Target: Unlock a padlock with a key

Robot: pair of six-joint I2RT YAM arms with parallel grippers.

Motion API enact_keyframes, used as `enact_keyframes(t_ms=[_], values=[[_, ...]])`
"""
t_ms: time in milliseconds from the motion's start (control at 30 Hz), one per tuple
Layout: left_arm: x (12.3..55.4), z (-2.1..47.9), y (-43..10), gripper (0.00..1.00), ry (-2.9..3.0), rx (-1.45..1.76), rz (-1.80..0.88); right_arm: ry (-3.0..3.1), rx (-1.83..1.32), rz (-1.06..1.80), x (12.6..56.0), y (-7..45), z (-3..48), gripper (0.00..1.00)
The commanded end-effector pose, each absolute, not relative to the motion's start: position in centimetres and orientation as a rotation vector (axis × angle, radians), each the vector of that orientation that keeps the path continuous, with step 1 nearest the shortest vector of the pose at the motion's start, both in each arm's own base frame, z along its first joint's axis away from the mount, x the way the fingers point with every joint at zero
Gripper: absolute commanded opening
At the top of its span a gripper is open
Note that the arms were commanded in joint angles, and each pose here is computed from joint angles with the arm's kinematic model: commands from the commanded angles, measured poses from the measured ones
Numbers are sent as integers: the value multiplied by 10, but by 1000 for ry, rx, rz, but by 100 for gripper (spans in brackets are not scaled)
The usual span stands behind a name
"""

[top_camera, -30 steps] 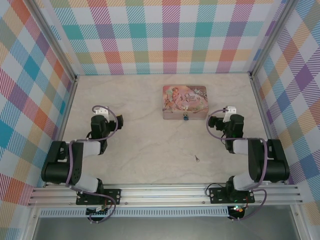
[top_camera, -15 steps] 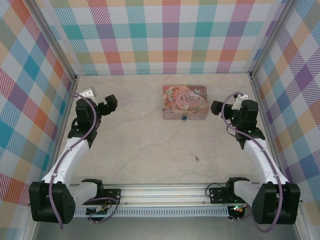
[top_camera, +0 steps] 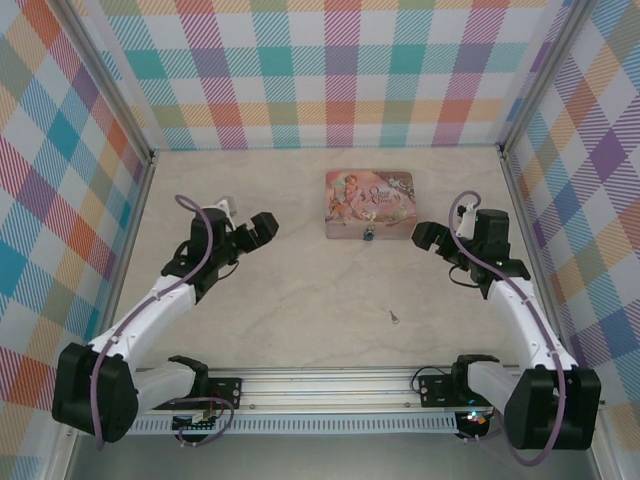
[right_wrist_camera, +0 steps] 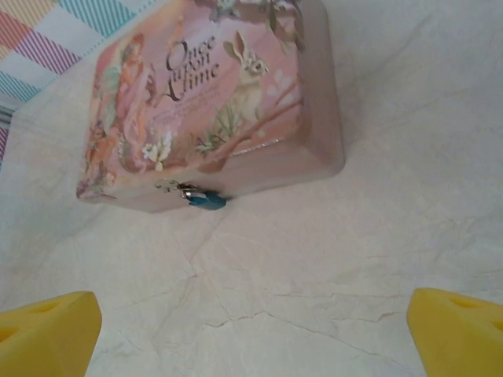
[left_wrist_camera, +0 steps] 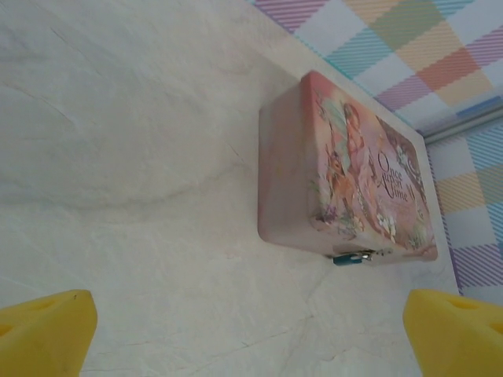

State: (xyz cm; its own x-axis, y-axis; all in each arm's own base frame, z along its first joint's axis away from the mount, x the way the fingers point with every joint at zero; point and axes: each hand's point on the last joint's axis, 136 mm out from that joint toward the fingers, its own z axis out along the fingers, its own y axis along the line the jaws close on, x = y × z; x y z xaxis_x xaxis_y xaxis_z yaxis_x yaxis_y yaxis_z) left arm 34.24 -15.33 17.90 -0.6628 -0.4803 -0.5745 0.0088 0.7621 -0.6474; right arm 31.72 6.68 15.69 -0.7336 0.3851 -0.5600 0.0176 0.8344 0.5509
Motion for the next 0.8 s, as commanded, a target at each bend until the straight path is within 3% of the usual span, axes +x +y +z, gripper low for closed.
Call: enact_keyframes(t_ms=[0,133,300,767], values=[[348,186,-171,100,2153,-343,-871,2326,294,740,318,74,158,100],[349,183,-186,100,2173,-313,-875,2378,339,745,311,76,146,100],[349,178,-202,100,2190,-298,-881,2565,272,470,284,79,117,100],[357,175,-210,100,2194,-293,-851,2969,39,252,178,130,67,77]])
